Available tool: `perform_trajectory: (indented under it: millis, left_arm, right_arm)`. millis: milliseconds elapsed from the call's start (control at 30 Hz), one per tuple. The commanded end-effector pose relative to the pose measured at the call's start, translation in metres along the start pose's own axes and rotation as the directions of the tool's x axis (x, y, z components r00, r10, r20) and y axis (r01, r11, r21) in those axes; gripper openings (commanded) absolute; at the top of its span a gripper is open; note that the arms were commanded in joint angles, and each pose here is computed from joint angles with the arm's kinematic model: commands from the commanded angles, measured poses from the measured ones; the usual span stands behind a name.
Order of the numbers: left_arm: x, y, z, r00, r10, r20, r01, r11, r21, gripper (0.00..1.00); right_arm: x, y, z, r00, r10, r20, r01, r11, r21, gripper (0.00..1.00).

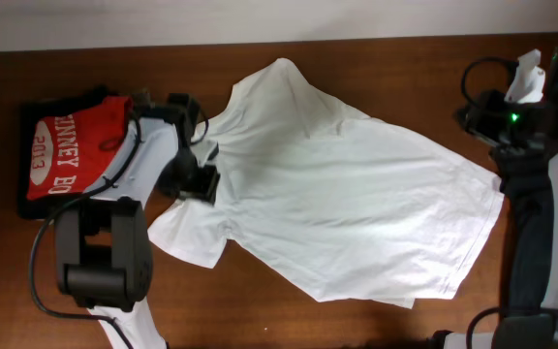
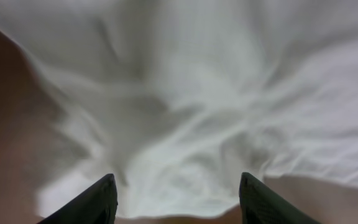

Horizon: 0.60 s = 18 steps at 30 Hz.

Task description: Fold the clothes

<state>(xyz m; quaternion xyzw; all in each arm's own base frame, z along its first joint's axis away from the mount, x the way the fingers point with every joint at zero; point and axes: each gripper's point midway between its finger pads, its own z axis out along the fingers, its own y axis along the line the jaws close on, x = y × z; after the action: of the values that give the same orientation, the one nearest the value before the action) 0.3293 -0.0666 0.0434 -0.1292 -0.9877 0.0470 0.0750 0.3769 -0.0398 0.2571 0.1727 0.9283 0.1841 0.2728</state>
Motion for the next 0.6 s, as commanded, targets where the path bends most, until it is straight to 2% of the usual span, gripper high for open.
perform_trajectory:
  millis: [0, 33, 100, 133, 167, 200, 267, 300, 367, 400, 433, 500, 567]
  left_arm:
    - [0.041, -0.005, 0.044, 0.994, -0.028, -0.105, 0.032, 0.999, 0.032, 0.59]
    - [0.045, -0.004, 0.054, 0.993, -0.048, -0.107, 0.052, 0.998, 0.030, 0.55]
    - [0.056, -0.005, 0.066, 0.988, -0.077, -0.135, 0.081, 0.996, 0.028, 0.27]
    - [0.075, -0.006, 0.071, 0.975, -0.103, -0.195, 0.109, 0.994, 0.022, 0.13]
    - [0.095, -0.007, 0.074, 0.957, -0.120, -0.262, 0.129, 0.991, 0.019, 0.03]
    - [0.111, -0.009, 0.075, 0.936, -0.151, -0.318, 0.162, 0.987, 0.009, 0.01]
    - [0.129, -0.010, 0.072, 0.908, -0.169, -0.383, 0.185, 0.983, 0.005, 0.01]
    - [0.135, -0.008, 0.064, 0.902, -0.180, -0.392, 0.199, 0.980, 0.007, 0.01]
    - [0.138, -0.003, 0.050, 0.908, -0.207, -0.364, 0.224, 0.974, 0.007, 0.01]
    - [0.137, 0.001, 0.039, 0.919, -0.226, -0.322, 0.242, 0.970, 0.013, 0.04]
    - [0.135, 0.007, 0.025, 0.932, -0.251, -0.263, 0.266, 0.964, 0.021, 0.24]
    - [0.130, 0.007, 0.013, 0.944, -0.266, -0.193, 0.280, 0.959, 0.047, 0.41]
    - [0.108, -0.009, 0.000, 0.980, -0.192, -0.058, 0.199, 0.969, 0.150, 0.44]
  right_arm:
    - [0.014, 0.001, -0.005, 0.999, 0.004, -0.052, -0.003, 1.000, 0.010, 0.42]
    - [0.015, 0.000, -0.004, 0.998, 0.007, -0.058, -0.006, 1.000, 0.012, 0.41]
    - [0.015, 0.000, -0.004, 0.998, 0.007, -0.057, -0.006, 1.000, 0.012, 0.41]
    - [0.015, 0.000, -0.004, 0.998, 0.006, -0.056, -0.005, 1.000, 0.013, 0.41]
    - [0.014, -0.004, -0.004, 0.999, 0.006, -0.052, -0.005, 0.999, 0.035, 0.42]
    - [0.014, -0.008, -0.004, 0.999, 0.008, -0.050, -0.005, 0.998, 0.061, 0.42]
    - [0.016, -0.015, -0.001, 0.998, 0.032, -0.061, -0.026, 0.995, 0.095, 0.45]
    - [0.022, -0.020, 0.005, 0.994, 0.055, -0.098, -0.045, 0.993, 0.109, 0.51]
    - [0.034, -0.041, 0.018, 0.977, 0.148, -0.153, -0.115, 0.972, 0.205, 0.54]
    - [0.042, -0.057, 0.029, 0.961, 0.210, -0.179, -0.155, 0.948, 0.276, 0.53]
    - [0.051, -0.072, 0.047, 0.943, 0.254, -0.215, -0.177, 0.930, 0.323, 0.52]
    - [0.059, -0.084, 0.072, 0.924, 0.270, -0.270, -0.172, 0.925, 0.339, 0.49]
    - [0.066, -0.084, 0.104, 0.908, 0.236, -0.347, -0.135, 0.947, 0.291, 0.49]
